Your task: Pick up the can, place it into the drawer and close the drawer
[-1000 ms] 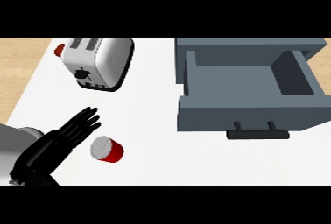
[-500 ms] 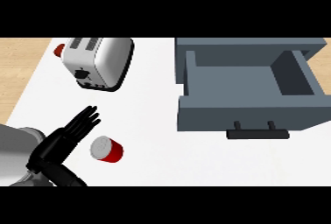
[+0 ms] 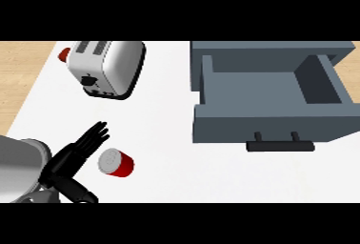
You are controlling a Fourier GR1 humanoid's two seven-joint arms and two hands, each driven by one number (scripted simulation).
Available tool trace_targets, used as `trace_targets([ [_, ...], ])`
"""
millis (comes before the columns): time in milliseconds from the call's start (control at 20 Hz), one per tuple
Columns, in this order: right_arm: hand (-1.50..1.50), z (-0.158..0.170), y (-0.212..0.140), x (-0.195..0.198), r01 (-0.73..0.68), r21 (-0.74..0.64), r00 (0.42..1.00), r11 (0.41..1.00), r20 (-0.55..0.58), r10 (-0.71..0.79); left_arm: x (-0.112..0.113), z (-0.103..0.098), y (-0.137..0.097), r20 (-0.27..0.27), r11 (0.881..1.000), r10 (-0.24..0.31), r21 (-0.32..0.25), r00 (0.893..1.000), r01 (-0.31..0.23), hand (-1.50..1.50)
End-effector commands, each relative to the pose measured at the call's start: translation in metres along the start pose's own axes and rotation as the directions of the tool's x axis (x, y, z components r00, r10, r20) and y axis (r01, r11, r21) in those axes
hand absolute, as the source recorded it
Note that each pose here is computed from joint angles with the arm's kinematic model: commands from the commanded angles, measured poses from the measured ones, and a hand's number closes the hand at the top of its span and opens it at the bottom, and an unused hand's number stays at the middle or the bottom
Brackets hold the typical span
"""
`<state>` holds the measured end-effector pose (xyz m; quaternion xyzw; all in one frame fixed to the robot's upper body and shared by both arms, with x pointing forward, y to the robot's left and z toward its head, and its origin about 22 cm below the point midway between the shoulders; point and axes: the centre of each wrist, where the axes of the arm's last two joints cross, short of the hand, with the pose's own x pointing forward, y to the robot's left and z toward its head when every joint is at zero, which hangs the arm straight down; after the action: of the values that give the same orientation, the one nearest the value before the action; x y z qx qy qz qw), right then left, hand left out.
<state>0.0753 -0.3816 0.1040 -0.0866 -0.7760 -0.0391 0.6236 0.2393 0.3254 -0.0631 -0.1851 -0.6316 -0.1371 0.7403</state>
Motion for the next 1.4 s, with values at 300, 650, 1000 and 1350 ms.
trace_targets([
  [300,-1.50,0.005,0.014,0.001,0.005,0.009,1.000,1.000,0.009,-0.005,-0.038,-0.011,0.001,-0.044,0.999,0.042,0.005,0.998,-0.042,-1.50],
  [650,-1.50,0.007,0.015,0.022,0.016,0.002,1.000,1.000,0.006,-0.016,-0.054,-0.031,-0.008,-0.062,0.997,0.073,-0.027,0.995,-0.075,-1.50],
  [1000,-1.50,0.000,0.002,0.012,0.024,0.019,1.000,1.000,0.000,-0.024,-0.051,-0.062,-0.007,-0.057,0.988,0.149,-0.019,0.987,-0.150,-1.50],
  [1350,-1.50,0.010,-0.003,0.014,0.033,-0.003,0.999,0.999,-0.031,-0.033,-0.056,-0.058,-0.023,-0.070,0.961,0.223,-0.153,0.972,-0.231,1.50],
])
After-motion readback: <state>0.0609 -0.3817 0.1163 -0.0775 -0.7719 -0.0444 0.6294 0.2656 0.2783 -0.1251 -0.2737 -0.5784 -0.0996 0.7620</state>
